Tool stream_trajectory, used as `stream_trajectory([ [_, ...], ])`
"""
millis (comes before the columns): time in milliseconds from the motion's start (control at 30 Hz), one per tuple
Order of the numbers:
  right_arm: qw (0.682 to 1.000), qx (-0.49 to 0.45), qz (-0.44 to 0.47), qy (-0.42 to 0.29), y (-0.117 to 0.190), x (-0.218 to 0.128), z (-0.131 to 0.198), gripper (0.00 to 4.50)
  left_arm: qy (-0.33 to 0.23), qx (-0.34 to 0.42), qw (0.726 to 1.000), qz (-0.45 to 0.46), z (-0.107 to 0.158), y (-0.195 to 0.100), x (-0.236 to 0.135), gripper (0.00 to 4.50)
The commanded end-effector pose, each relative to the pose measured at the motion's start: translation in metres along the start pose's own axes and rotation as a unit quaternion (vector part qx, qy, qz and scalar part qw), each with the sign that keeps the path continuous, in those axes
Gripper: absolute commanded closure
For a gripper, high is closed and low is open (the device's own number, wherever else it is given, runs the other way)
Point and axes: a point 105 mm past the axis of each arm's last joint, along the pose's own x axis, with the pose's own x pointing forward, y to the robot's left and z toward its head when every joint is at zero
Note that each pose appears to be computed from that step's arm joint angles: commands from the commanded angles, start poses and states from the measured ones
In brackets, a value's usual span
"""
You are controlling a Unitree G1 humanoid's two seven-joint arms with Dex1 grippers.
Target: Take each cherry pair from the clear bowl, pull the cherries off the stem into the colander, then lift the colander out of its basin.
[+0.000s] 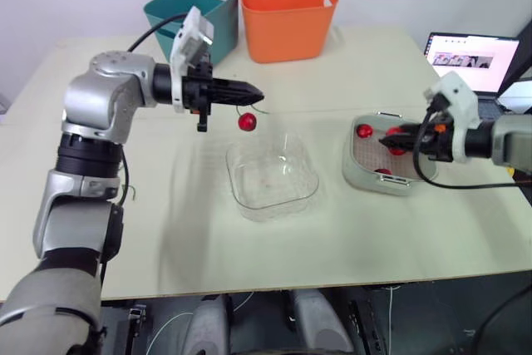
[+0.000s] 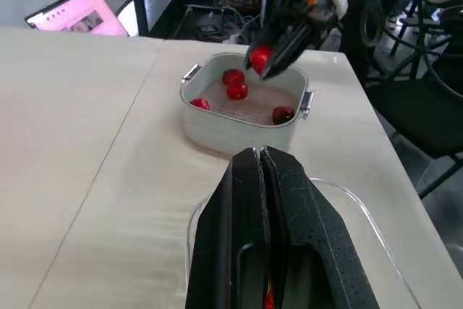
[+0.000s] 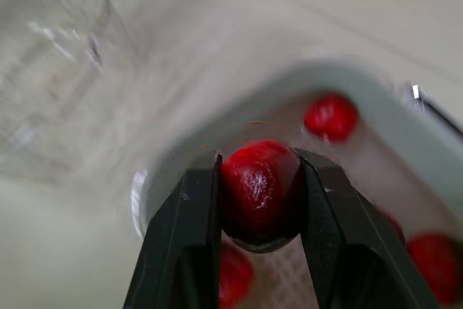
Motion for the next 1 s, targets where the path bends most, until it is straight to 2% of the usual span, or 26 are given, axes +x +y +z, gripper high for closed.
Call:
stream_trajectory([
  [33, 0.999, -0.034, -0.010, -0.006, -0.001, 0.001, 0.003, 3.19, 0.003, 0.025, 1.000, -0.009, 0.003, -0.004, 0.003, 4.50],
  [200, 0.999, -0.023, -0.036, 0.010, -0.010, 0.011, -0.007, 3.19, 0.005, 0.027, 1.000, -0.014, 0.004, -0.006, 0.004, 4.50],
  [300, 0.999, -0.023, -0.036, 0.008, -0.012, 0.011, -0.005, 2.37, 0.008, 0.027, 1.000, -0.012, 0.003, -0.007, 0.003, 4.50],
  [433, 0.999, -0.027, -0.026, -0.005, -0.011, 0.007, 0.002, 1.01, 0.010, 0.028, 1.000, -0.006, 0.003, -0.006, 0.000, 4.50],
  [533, 0.998, -0.031, -0.020, -0.045, -0.012, 0.000, 0.022, 0.04, 0.009, 0.032, 0.999, 0.002, 0.005, -0.003, -0.005, 4.50],
  [600, 0.996, -0.032, -0.007, -0.087, -0.009, -0.005, 0.042, 0.04, 0.006, 0.035, 0.999, 0.007, 0.009, -0.001, -0.008, 4.50],
  [733, 0.979, -0.009, 0.121, -0.166, 0.043, 0.000, 0.084, 0.04, -0.040, 0.027, 0.999, -0.006, 0.041, -0.002, -0.017, 4.50],
  [833, 0.959, 0.016, 0.207, -0.195, 0.078, 0.010, 0.100, 0.04, -0.058, 0.025, 0.998, -0.027, 0.057, -0.010, -0.021, 4.50],
  [1000, 0.935, 0.050, 0.273, -0.220, 0.110, 0.026, 0.118, 0.04, -0.061, 0.030, 0.997, -0.043, 0.066, -0.016, -0.020, 4.50],
])
